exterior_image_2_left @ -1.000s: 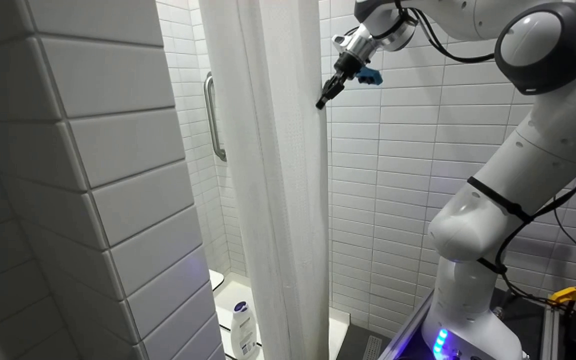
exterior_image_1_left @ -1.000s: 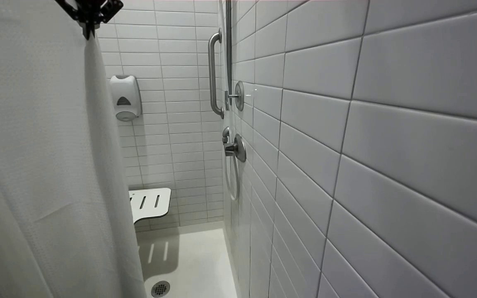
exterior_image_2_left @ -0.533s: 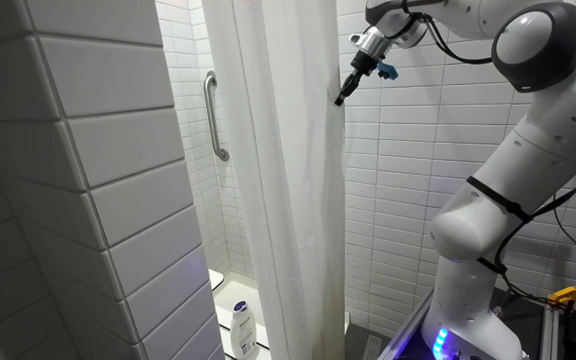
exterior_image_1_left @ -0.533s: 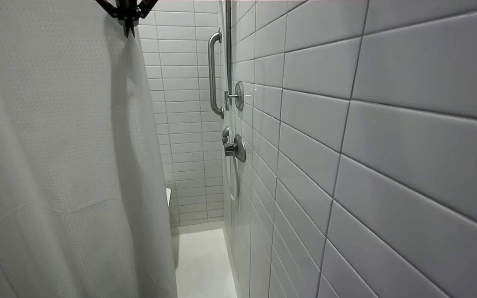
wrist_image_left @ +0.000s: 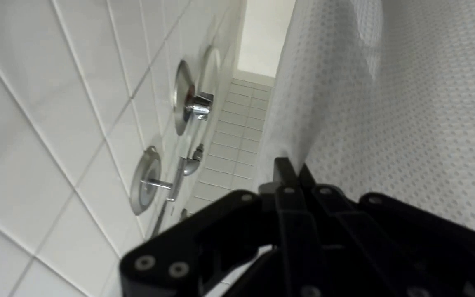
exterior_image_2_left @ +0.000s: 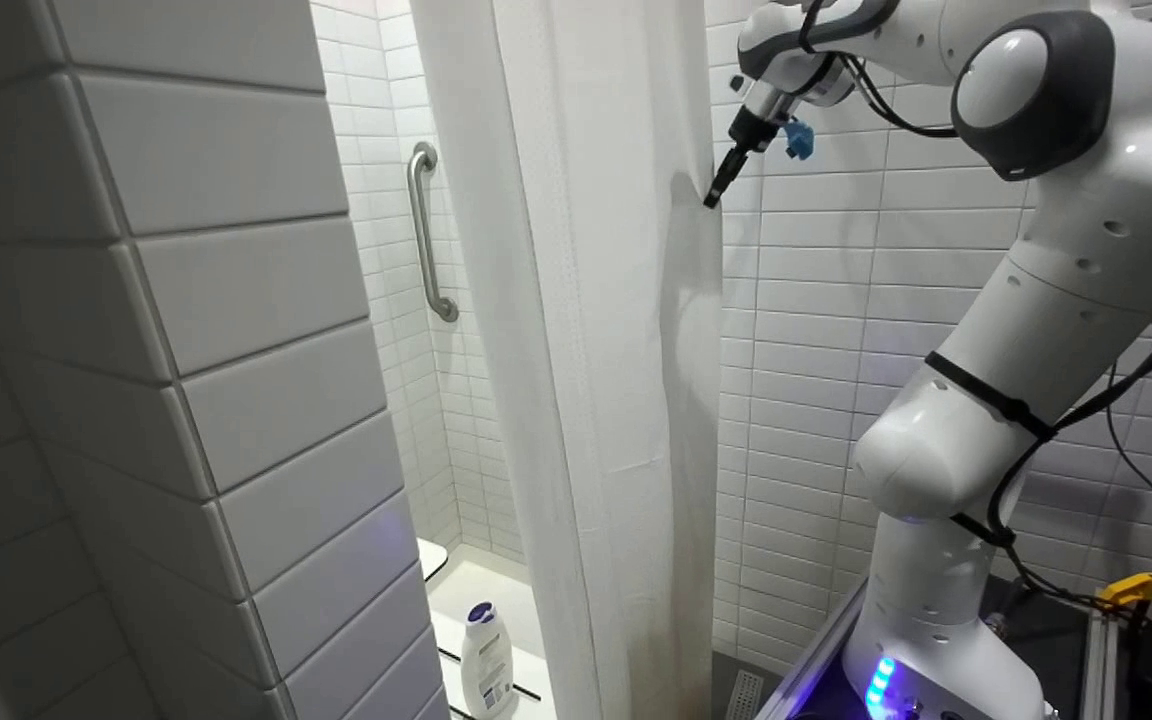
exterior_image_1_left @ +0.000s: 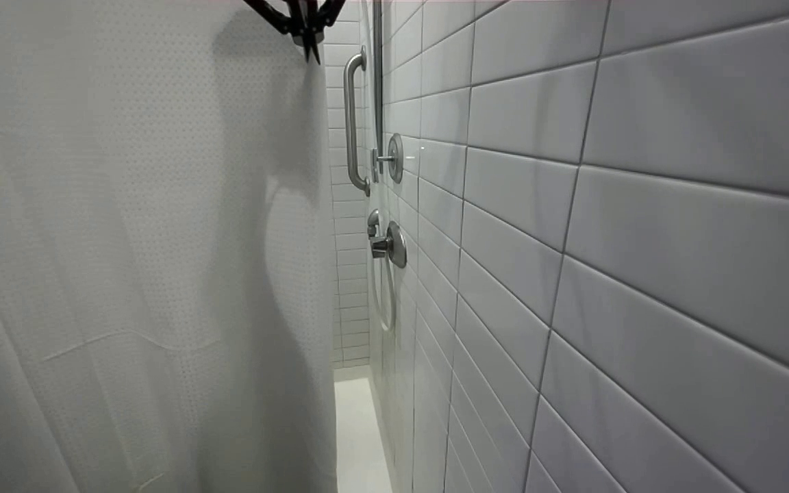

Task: Close the curtain railing

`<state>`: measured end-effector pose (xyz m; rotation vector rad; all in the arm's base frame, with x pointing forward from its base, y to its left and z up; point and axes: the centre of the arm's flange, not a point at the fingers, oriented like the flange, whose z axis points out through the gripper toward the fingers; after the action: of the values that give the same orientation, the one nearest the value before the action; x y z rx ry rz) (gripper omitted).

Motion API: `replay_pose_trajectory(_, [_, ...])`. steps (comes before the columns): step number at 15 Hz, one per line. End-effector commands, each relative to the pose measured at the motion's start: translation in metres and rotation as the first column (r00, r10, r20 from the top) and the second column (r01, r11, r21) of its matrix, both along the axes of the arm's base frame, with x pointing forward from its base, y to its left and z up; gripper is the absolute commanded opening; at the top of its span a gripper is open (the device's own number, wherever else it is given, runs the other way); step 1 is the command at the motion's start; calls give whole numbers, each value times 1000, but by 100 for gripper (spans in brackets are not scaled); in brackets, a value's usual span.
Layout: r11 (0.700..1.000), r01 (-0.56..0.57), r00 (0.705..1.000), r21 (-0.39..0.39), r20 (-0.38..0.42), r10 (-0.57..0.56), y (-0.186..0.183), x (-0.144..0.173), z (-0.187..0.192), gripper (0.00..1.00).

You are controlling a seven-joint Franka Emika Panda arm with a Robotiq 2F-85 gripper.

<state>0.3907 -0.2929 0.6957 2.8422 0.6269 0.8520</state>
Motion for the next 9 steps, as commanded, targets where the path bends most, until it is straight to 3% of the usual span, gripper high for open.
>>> replay_pose_trajectory(1, [992,125,989,-33,-75,-127,-34,11,-25,0])
replay_pose_trajectory(9, [952,300,950,-57,-74,-303,-60,17,-32,0])
